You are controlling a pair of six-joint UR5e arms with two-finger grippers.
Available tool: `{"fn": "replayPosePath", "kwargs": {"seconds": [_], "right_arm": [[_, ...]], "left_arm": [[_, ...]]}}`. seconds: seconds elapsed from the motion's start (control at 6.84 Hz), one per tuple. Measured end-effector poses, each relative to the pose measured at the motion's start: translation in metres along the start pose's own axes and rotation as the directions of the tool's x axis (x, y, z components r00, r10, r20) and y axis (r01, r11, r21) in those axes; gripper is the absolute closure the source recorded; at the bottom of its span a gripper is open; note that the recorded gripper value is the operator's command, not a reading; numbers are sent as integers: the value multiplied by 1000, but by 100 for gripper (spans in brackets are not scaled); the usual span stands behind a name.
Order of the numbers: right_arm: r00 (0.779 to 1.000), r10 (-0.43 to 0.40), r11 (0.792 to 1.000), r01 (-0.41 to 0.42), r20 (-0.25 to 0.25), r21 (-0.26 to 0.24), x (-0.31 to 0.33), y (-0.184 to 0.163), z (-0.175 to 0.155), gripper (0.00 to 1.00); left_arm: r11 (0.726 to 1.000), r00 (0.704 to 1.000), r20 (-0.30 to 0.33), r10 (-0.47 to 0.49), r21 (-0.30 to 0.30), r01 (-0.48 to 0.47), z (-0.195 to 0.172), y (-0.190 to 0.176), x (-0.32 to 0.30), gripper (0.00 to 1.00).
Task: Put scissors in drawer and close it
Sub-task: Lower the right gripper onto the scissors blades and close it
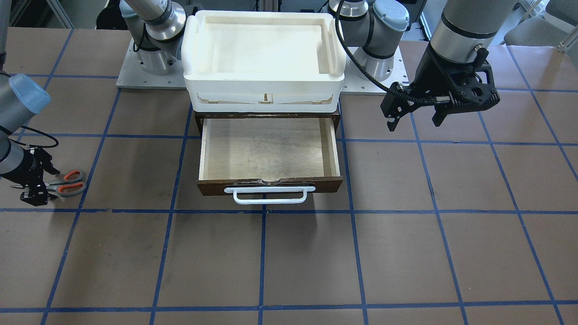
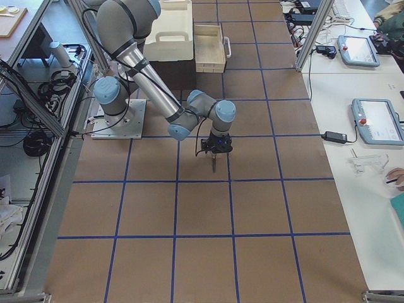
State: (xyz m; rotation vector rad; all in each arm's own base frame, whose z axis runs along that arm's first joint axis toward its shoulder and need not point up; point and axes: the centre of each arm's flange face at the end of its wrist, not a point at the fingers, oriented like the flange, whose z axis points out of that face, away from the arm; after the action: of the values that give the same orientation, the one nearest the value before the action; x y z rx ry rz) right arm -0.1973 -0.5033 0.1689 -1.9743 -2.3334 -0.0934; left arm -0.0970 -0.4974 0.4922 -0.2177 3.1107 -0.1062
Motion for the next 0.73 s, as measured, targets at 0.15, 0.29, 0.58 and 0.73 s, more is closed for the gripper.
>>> {"fn": "replayPosePath", "kwargs": {"seconds": [0.15, 0.29, 0.58, 0.73], "right_arm": [[1000, -1, 1000, 1, 3, 5, 0, -1, -2, 49], [1000, -4, 1000, 4, 6, 13, -1, -3, -4, 59], [1000, -10, 1000, 10, 13, 23, -2, -5, -8, 82], [1000, -12, 1000, 12, 15, 23, -2, -5, -9, 84]], "left_arm": [[1000, 1000, 0, -1, 0, 1, 0, 0, 0, 0], [1000, 1000, 0, -1, 0, 1, 0, 0, 0, 0], [1000, 1000, 0, 0, -1, 0, 0, 0, 0, 0], [1000, 1000, 1, 0, -1, 0, 0, 0, 0, 0]]}}
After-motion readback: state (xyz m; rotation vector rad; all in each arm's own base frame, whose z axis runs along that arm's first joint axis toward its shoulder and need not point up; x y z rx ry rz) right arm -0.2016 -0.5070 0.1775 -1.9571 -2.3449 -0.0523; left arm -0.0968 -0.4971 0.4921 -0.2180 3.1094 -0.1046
